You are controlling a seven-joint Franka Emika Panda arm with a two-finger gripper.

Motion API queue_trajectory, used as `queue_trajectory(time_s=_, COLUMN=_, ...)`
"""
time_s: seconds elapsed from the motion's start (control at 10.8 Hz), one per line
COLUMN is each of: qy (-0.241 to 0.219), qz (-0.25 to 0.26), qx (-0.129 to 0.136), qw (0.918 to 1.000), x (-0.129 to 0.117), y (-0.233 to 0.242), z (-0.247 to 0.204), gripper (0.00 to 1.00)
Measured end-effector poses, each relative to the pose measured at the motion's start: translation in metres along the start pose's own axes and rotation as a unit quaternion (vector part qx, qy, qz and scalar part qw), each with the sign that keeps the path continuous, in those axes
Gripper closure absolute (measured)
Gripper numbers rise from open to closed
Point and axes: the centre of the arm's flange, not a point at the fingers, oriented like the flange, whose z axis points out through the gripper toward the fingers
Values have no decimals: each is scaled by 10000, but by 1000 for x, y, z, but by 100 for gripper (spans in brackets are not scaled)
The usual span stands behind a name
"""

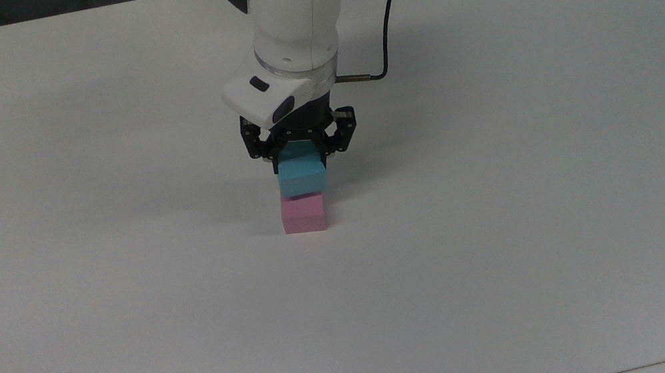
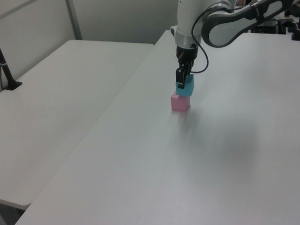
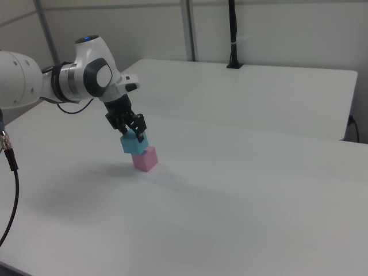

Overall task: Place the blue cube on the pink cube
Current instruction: 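Lower the light-blue cube onto the pink cube and open the gripper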

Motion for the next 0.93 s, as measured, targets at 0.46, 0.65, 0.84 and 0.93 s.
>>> queue_trajectory(time_s=0.46, qy=-115, qz=111, qx=1, qw=9999, x=-1, y=-1, z=15, gripper=38)
queue_trajectory(time_s=0.65, qy=-148, qz=174, qx=0, qw=9997, x=-1, y=0, z=19, gripper=38)
queue_trajectory(time_s=0.84, qy=-146, qz=264, qx=3, qw=9995, x=1, y=3, z=20, gripper=38)
queue_trajectory(time_s=0.93, qy=-148, qz=357, qx=1, qw=9993, x=2, y=7, z=21, gripper=33)
